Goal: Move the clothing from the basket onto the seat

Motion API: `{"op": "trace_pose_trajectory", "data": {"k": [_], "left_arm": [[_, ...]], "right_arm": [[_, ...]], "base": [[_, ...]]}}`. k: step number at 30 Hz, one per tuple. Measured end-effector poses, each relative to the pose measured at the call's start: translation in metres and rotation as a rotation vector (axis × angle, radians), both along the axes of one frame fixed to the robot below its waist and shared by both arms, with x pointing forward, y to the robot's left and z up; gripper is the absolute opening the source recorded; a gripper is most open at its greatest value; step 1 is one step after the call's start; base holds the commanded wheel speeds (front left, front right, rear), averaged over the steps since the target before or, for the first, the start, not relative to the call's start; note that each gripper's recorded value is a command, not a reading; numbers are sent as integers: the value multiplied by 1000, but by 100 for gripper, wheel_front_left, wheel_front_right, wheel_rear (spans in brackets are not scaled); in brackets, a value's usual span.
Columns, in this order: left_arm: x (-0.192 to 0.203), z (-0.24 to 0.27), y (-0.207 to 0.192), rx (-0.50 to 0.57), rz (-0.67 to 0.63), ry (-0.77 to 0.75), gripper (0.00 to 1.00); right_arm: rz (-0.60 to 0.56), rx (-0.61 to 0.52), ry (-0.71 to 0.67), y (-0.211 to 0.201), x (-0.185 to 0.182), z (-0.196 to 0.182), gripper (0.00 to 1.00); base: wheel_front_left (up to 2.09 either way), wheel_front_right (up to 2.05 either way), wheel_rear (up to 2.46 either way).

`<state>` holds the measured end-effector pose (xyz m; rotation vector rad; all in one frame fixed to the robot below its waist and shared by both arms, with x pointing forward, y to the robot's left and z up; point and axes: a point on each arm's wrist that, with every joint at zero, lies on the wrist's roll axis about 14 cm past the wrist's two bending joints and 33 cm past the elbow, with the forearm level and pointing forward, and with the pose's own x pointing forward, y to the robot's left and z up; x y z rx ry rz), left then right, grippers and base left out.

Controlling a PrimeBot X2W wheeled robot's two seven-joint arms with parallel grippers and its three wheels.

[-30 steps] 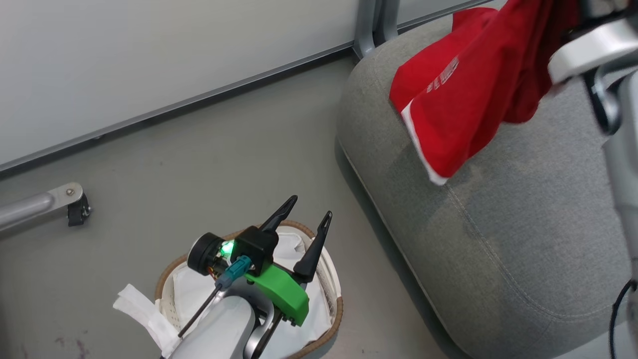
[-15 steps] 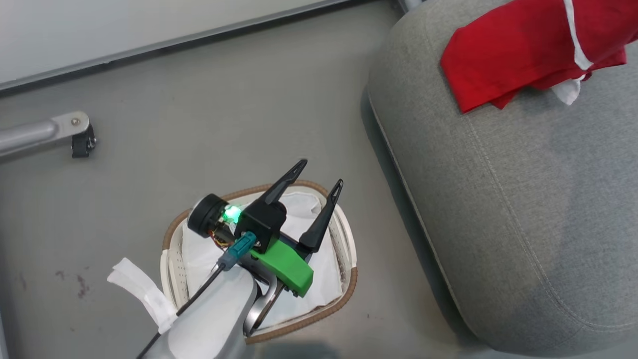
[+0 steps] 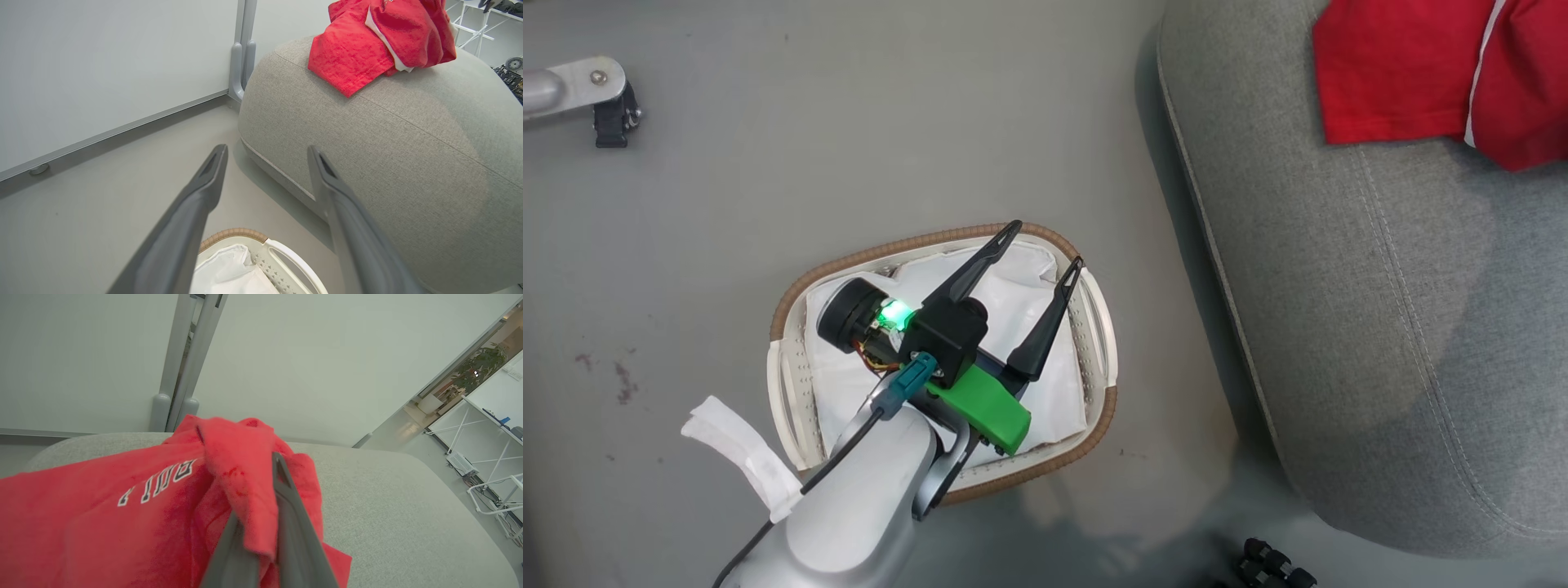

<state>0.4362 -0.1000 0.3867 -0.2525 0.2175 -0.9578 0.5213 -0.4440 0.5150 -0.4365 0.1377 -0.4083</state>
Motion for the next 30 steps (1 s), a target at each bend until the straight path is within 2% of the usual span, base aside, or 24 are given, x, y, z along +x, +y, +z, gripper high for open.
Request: {"op": "trace_pose_trajectory", "data": {"k": [2,5,6,7,8,21,27,30], "left_arm": [[-1,-6,0,0,-1,14,100],[-2,-8,-2,0,-6,23,100],[-3,-8,-2,-1,-7,24,100],[-3,-8,-2,0,-8,24,100],[-4,-8,-3,2,-10,23,100],[-11,17,-4,-11,2,3,100],[-12,38,3,-36,54,-12,100],[-13,53,6,-54,82,-27,100]], "right_arm": [[-14,24,55,1,-9,-26,0],[-28,41,83,1,-17,-41,0],[-27,45,85,3,-18,-43,17],[-26,46,85,4,-19,-44,48],[-18,47,87,8,-20,-45,100],[37,47,114,33,-61,-54,100],[80,48,69,48,-74,-38,100],[106,31,25,53,-74,-18,100]], "base": [[0,0,0],[0,0,0],[0,0,0],[0,0,0],[0,0,0],[0,0,0],[0,0,0],[0,0,0]]}}
